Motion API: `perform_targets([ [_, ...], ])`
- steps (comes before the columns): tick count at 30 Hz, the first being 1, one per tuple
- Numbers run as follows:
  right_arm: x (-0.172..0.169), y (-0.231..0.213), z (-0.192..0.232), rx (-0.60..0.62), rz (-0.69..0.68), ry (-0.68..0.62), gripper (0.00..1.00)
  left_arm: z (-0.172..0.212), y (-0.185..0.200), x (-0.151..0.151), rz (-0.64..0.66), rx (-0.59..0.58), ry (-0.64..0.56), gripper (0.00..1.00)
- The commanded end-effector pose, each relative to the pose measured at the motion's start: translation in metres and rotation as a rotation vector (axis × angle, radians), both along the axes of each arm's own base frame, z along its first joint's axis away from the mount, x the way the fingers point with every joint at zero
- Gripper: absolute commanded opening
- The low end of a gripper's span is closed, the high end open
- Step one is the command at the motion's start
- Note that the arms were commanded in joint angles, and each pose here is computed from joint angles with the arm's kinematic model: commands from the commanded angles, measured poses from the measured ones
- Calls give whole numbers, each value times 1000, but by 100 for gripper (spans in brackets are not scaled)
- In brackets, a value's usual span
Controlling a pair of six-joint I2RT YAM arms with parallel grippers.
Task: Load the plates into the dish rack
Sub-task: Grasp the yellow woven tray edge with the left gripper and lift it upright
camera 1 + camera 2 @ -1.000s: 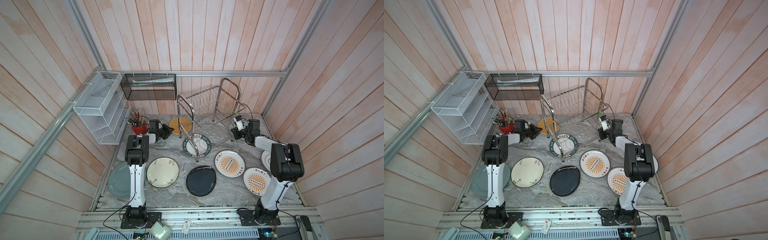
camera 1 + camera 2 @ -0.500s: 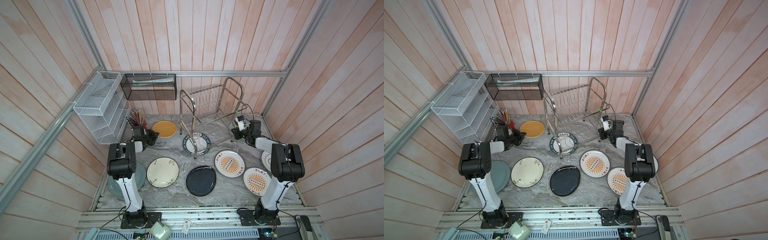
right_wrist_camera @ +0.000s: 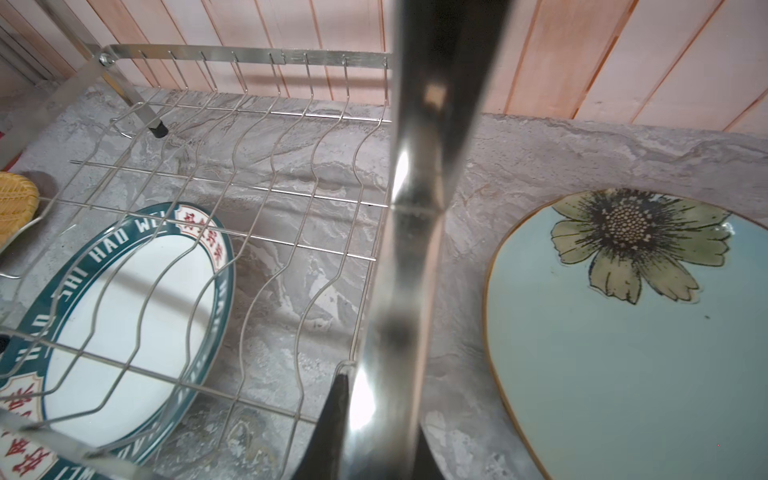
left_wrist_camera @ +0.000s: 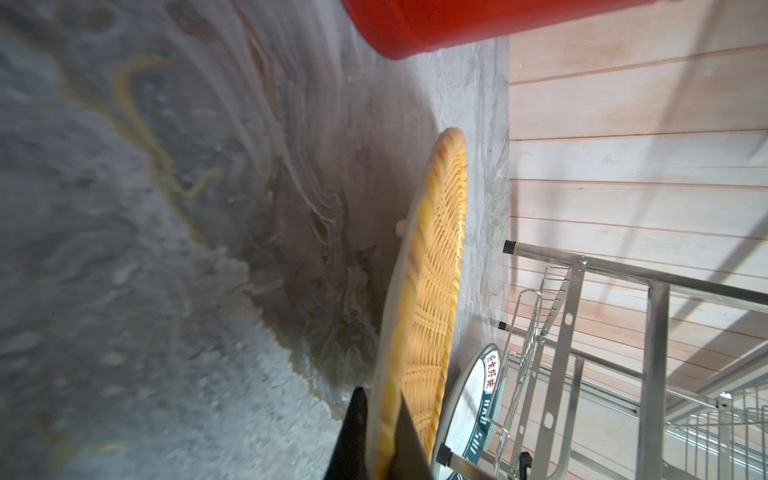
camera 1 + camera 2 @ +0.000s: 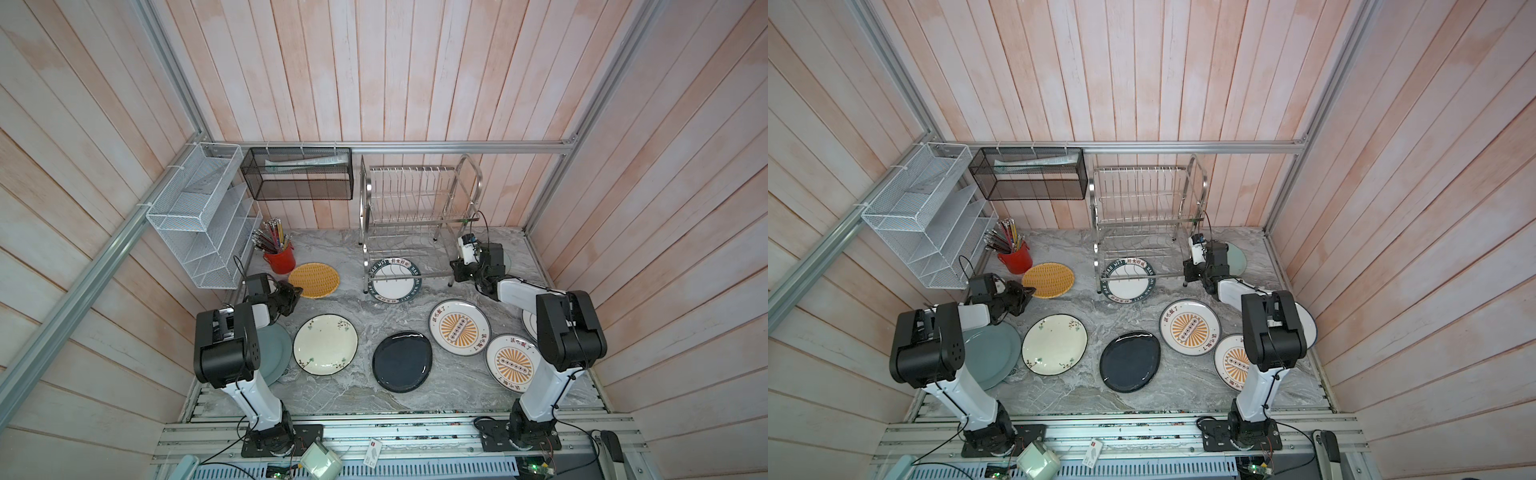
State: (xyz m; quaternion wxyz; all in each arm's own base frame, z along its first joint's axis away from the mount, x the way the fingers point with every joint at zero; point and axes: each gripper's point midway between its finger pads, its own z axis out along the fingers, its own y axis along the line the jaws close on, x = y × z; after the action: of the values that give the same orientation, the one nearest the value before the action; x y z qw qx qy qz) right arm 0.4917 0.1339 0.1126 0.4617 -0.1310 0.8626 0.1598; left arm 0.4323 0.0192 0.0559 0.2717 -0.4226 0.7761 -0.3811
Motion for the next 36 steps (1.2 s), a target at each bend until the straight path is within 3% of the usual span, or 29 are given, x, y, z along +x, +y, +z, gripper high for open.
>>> perform_targets([
  [1,-20,30,10,72,18,37,0,15,4,-5,-13,22,-48,0],
  [10,-29,19,-3,-19,-129,63,0,21,14,-13,22,49,-23,0],
  [19,-45,22,1,15,-97,51,0,10,17,-25,25,65,6,5],
  [23,-49,31,8,54,-50,51,10,13,13,-26,9,60,-21,0],
  [29,-58,41,41,147,-2,-3,54,38,12,-31,4,56,-78,0],
  [31,-63,41,56,176,2,-27,64,52,11,-35,-3,64,-106,0],
  [36,-76,34,93,221,-9,-79,73,82,13,-53,-5,80,-154,0],
])
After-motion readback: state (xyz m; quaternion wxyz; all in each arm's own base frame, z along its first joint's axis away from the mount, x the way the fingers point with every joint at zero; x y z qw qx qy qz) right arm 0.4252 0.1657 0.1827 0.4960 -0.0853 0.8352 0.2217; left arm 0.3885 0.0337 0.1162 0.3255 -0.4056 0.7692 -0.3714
